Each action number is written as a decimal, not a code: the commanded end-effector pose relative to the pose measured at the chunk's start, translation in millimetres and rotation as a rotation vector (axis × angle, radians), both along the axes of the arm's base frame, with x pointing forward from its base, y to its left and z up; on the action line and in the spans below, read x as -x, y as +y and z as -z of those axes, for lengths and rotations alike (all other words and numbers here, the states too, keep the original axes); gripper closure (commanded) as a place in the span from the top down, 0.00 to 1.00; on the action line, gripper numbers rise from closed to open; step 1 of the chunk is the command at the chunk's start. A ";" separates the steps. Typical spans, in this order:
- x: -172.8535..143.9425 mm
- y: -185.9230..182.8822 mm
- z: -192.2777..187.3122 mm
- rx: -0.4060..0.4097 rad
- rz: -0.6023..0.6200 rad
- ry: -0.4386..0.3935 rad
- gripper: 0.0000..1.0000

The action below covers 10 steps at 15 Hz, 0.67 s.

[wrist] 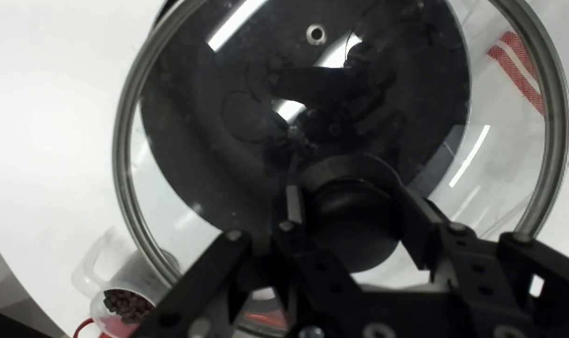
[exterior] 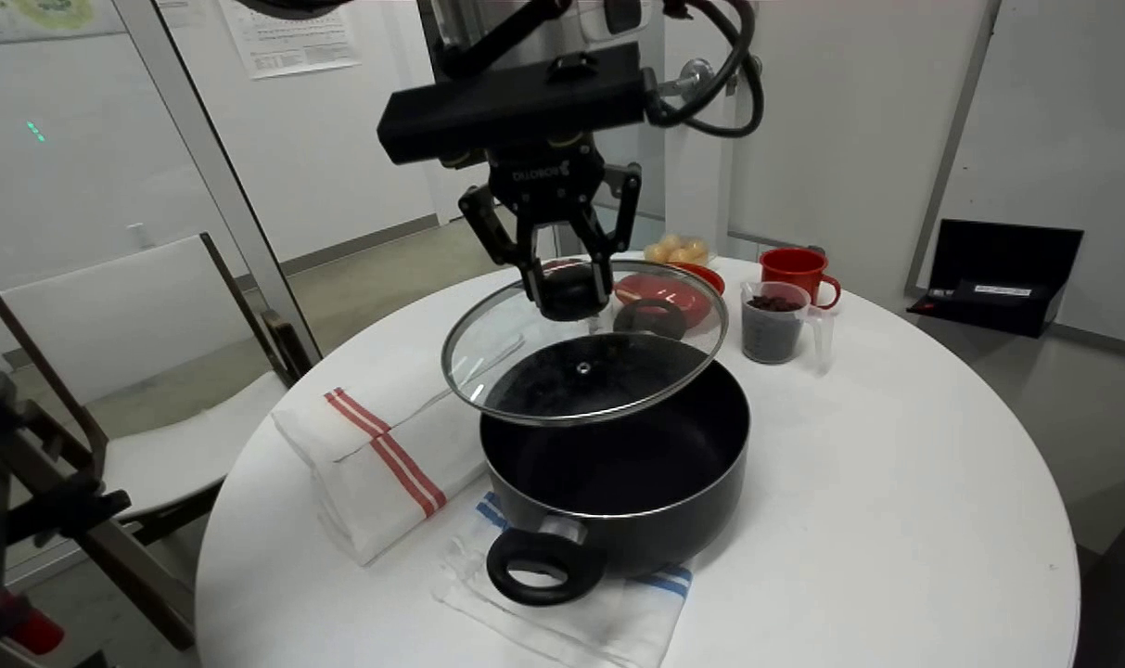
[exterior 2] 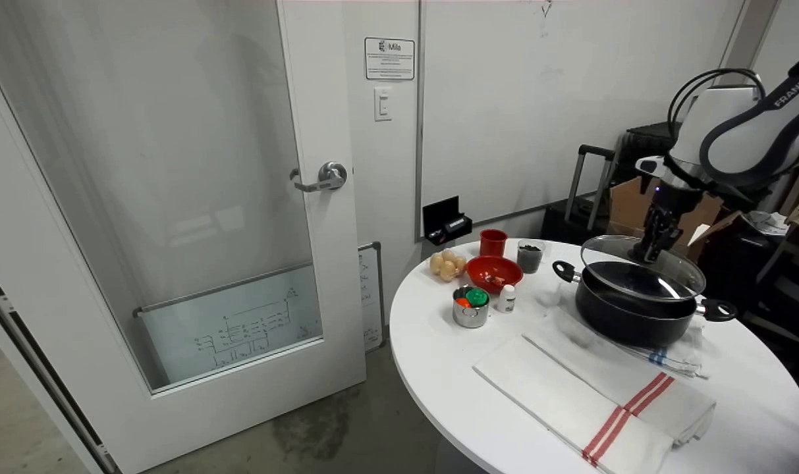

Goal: Put the glass lid on the black pot.

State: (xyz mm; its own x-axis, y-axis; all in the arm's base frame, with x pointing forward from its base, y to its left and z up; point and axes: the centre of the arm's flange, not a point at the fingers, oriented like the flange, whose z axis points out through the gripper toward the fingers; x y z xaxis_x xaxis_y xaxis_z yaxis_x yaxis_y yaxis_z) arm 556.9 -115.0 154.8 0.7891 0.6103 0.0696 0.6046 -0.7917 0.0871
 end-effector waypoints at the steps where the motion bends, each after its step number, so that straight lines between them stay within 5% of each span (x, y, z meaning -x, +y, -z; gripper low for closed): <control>1: -0.6 -13.1 3.1 -0.025 0.077 -0.020 0.26; 10: -6.9 -36.2 40.4 -0.080 0.170 -0.003 0.26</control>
State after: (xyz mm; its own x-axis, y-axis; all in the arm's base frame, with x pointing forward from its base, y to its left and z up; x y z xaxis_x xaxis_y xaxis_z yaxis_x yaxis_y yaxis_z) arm 549.6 -144.4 117.3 0.8656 0.4950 0.0749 0.4953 -0.8686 0.0160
